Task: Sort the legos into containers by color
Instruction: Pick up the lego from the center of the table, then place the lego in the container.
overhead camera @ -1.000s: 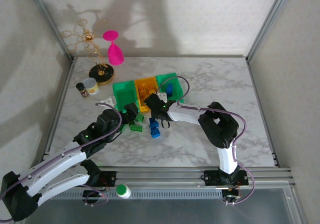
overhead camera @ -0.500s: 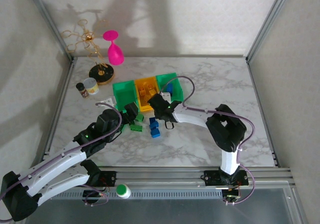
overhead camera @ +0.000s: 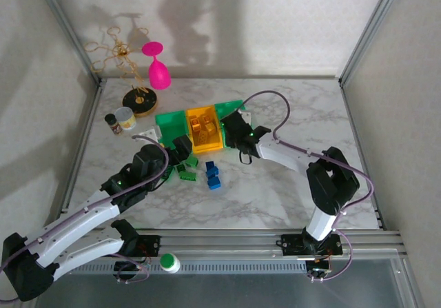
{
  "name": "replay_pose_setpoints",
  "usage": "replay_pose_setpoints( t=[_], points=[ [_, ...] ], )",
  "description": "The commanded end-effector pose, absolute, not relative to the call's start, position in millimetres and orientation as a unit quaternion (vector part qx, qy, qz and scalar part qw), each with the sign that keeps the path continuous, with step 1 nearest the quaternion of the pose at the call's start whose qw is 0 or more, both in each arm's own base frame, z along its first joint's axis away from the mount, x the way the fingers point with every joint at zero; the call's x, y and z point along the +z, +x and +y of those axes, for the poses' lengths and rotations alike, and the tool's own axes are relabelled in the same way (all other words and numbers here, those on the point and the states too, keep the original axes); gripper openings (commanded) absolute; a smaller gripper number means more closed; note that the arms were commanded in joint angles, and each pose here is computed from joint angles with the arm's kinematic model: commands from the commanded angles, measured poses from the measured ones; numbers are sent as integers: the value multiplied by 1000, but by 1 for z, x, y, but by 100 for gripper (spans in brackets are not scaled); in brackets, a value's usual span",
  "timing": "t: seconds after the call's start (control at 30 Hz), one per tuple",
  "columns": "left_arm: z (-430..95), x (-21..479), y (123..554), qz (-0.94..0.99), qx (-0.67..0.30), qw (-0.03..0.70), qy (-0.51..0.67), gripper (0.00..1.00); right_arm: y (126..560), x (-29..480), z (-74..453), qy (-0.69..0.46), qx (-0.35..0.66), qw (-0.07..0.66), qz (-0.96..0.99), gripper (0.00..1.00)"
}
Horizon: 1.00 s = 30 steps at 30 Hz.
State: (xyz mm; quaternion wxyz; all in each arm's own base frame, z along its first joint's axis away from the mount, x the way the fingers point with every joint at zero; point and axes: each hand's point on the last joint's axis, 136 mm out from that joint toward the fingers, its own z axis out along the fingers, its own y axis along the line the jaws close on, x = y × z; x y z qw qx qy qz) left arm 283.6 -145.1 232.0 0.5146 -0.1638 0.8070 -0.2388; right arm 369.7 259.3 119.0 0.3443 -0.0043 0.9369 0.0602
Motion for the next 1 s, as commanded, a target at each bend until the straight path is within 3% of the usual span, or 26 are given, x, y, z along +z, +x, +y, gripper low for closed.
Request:
replay_pose_setpoints(
  t=[0.0, 0.77, 0.97],
  points=[
    [-141, 251, 291, 793, -235, 535, -169, 100, 390, 124, 263, -13, 61, 355, 933, 41],
    [-143, 242, 296, 800, -223, 530, -172, 100, 454, 94, 270, -14, 58, 343, 938, 40],
    [-144, 244, 299, 798, -222, 534, -171, 100, 456, 91, 271, -17, 59, 342, 938, 45]
  ],
)
